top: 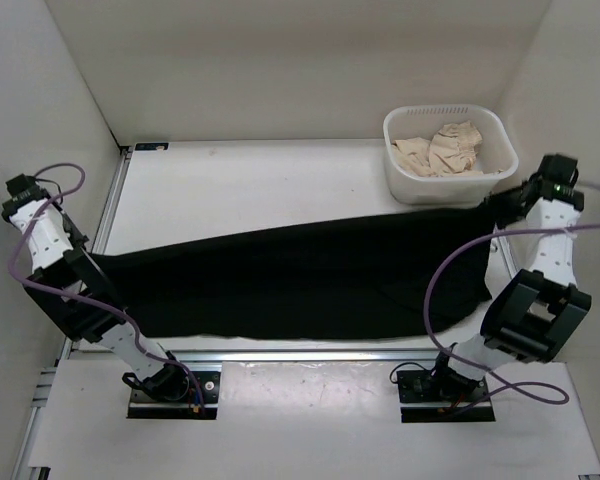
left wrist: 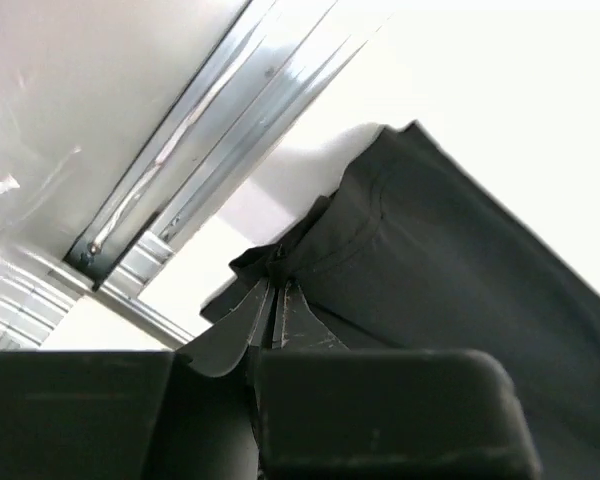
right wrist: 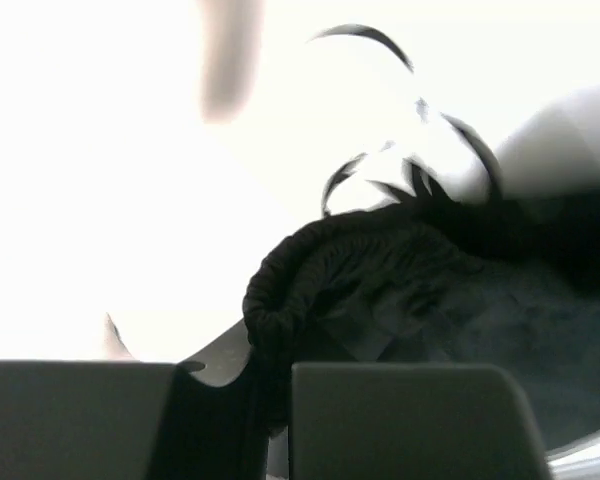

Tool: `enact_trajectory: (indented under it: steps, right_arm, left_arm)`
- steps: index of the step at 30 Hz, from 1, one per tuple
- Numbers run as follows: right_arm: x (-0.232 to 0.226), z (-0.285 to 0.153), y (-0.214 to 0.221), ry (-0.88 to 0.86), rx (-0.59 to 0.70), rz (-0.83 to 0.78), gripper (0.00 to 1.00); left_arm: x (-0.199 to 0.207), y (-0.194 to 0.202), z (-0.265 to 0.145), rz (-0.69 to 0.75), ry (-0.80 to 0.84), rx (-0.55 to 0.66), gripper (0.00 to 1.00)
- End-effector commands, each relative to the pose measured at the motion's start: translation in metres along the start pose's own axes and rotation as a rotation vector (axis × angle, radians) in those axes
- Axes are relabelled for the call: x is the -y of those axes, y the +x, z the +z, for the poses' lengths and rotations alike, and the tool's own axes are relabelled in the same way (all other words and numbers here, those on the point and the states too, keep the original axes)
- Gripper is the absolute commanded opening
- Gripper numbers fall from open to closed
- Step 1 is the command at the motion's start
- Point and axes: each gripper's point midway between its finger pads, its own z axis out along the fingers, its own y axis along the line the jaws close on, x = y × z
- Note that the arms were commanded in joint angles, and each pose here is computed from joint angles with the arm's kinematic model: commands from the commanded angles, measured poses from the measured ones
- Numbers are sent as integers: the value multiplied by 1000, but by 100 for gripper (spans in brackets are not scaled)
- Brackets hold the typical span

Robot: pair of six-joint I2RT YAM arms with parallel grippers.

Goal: Fold and stack the trousers
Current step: Fold the trousers

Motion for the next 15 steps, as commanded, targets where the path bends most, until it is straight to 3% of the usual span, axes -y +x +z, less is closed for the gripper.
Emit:
enact_trajectory:
  steps: [1,5,6,12,13,15]
  right_arm:
    - [-43,-25,-8,-116,-10,-394,0]
    - [-14,-26,6,-114,-58,-498,0]
    - [19,-14,19,-54,-107,-484,0]
    - [123,0,41,96,-95,-339,0]
    - [134,2,39,127,-76,-330,0]
    - [154,7,37,189,-60,-305,0]
  left_arm:
    - [-3,-42,-25,-14,12,95,14]
    - [-3,-30,-27,-11,12,64,14]
    - [-4,-21,-30,-10,12,59,14]
    - [-7,86,10,4,-21,-137,14]
    - [-9,115,22,15,-43,-214,14]
    - [-13,128,33,20,-77,-219,14]
